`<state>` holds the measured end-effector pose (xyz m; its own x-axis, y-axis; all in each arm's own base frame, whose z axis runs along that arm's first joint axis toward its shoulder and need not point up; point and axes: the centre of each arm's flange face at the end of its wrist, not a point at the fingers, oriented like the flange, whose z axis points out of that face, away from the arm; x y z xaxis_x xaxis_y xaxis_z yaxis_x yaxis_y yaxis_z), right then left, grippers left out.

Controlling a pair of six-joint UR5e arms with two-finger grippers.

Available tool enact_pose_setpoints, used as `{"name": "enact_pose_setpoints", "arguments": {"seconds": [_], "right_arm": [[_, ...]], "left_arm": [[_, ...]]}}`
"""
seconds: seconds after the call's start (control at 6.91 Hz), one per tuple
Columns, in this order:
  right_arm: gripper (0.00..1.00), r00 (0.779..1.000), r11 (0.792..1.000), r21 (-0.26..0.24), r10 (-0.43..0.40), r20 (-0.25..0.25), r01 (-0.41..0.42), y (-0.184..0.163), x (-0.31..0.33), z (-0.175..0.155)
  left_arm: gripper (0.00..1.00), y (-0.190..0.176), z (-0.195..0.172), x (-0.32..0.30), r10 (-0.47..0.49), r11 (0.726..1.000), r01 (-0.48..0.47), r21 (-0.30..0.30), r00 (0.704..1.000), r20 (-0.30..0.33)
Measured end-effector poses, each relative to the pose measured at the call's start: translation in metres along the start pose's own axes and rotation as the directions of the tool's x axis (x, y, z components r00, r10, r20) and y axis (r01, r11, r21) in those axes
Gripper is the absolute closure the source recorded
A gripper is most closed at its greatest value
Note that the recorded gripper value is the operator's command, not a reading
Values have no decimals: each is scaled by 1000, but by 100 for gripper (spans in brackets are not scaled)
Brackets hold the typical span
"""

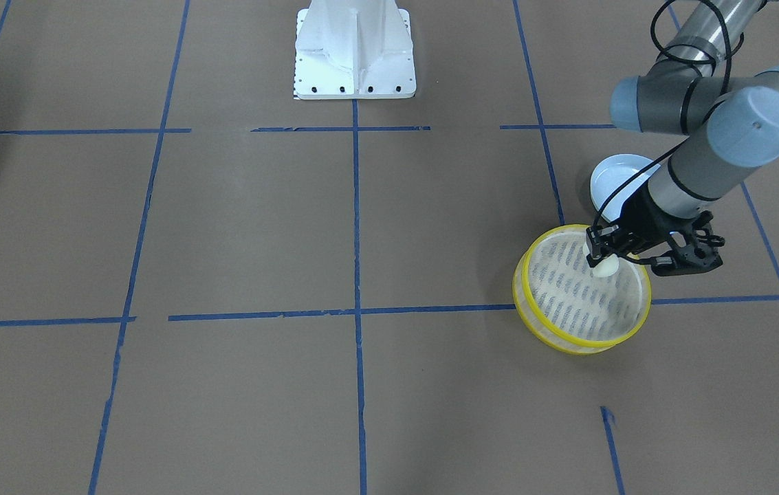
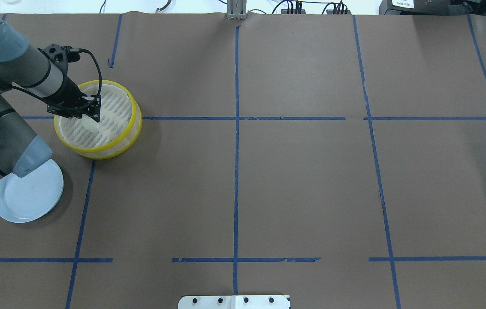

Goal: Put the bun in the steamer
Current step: 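Carry the bun with the left gripper over the yellow-rimmed steamer, then lower the bun onto the steamer's mesh and open the left gripper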

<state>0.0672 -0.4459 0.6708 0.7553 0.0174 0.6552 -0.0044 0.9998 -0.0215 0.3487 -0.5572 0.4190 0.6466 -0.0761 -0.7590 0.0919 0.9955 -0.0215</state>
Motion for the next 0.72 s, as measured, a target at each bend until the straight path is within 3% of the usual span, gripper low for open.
{"name": "enact_pose_setpoints", "arguments": {"seconds": [0.72], "right_arm": [[0, 1000, 1000, 0, 0, 0, 0, 0, 0, 0]], "left_arm": [[69, 0, 14, 4, 14, 1000, -14, -2, 1000, 14]]}}
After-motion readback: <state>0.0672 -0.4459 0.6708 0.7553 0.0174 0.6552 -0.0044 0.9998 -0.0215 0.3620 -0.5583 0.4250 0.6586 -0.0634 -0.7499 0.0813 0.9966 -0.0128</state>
